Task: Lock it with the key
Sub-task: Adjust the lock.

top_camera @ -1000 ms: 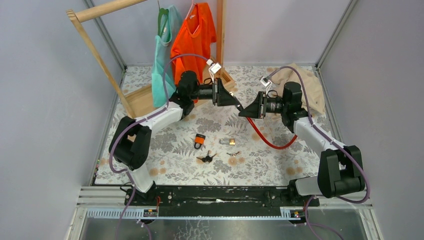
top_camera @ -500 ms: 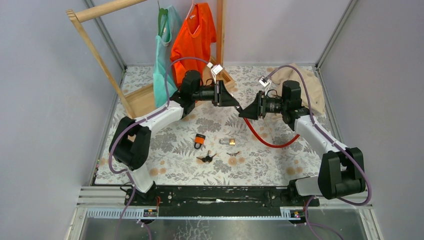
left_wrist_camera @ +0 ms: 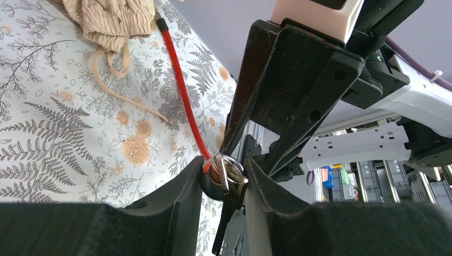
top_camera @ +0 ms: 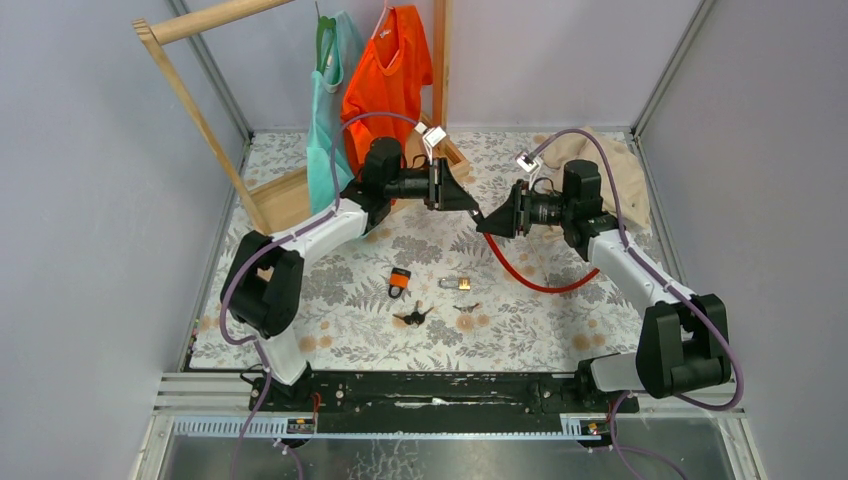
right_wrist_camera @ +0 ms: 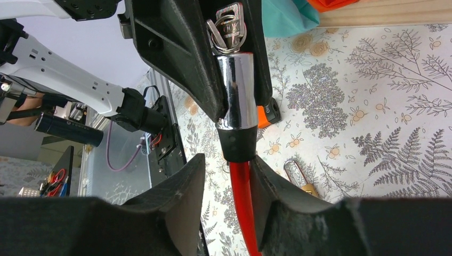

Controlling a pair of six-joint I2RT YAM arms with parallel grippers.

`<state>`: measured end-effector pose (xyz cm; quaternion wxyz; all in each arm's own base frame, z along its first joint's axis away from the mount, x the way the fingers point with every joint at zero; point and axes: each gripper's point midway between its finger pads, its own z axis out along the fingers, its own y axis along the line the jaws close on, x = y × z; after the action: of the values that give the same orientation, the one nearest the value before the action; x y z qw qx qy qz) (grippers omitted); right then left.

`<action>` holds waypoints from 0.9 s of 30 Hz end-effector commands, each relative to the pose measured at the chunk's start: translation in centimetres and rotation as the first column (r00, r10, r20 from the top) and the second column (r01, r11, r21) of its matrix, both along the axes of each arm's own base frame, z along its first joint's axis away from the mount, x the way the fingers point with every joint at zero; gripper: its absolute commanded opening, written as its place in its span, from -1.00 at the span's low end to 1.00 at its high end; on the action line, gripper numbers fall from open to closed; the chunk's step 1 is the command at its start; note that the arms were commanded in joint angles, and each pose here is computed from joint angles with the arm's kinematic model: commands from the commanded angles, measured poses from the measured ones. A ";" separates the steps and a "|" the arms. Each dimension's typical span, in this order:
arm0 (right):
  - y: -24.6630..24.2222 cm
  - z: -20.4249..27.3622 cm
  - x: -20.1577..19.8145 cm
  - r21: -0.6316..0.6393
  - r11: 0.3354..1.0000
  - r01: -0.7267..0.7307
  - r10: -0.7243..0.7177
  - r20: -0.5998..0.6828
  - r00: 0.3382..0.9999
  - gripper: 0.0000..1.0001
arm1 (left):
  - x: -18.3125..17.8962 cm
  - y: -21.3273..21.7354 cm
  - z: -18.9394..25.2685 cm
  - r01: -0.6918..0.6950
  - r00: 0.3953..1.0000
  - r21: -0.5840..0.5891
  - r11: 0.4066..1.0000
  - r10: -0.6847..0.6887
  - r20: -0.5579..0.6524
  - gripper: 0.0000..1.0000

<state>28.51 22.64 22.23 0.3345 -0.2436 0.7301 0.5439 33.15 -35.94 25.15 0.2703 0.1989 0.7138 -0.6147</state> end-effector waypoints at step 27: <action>1.3 0.7 2.1 -0.056 0.998 -0.021 0.031 0.189 0.982 -0.01 | -0.4 -1.3 -0.7 0.064 0.997 0.012 0.998 -0.064 -0.048 -1.00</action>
<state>30.37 23.71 21.51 0.3587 -0.2667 0.7288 0.5187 33.09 -36.85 23.80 0.2399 0.1979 0.7247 -0.6149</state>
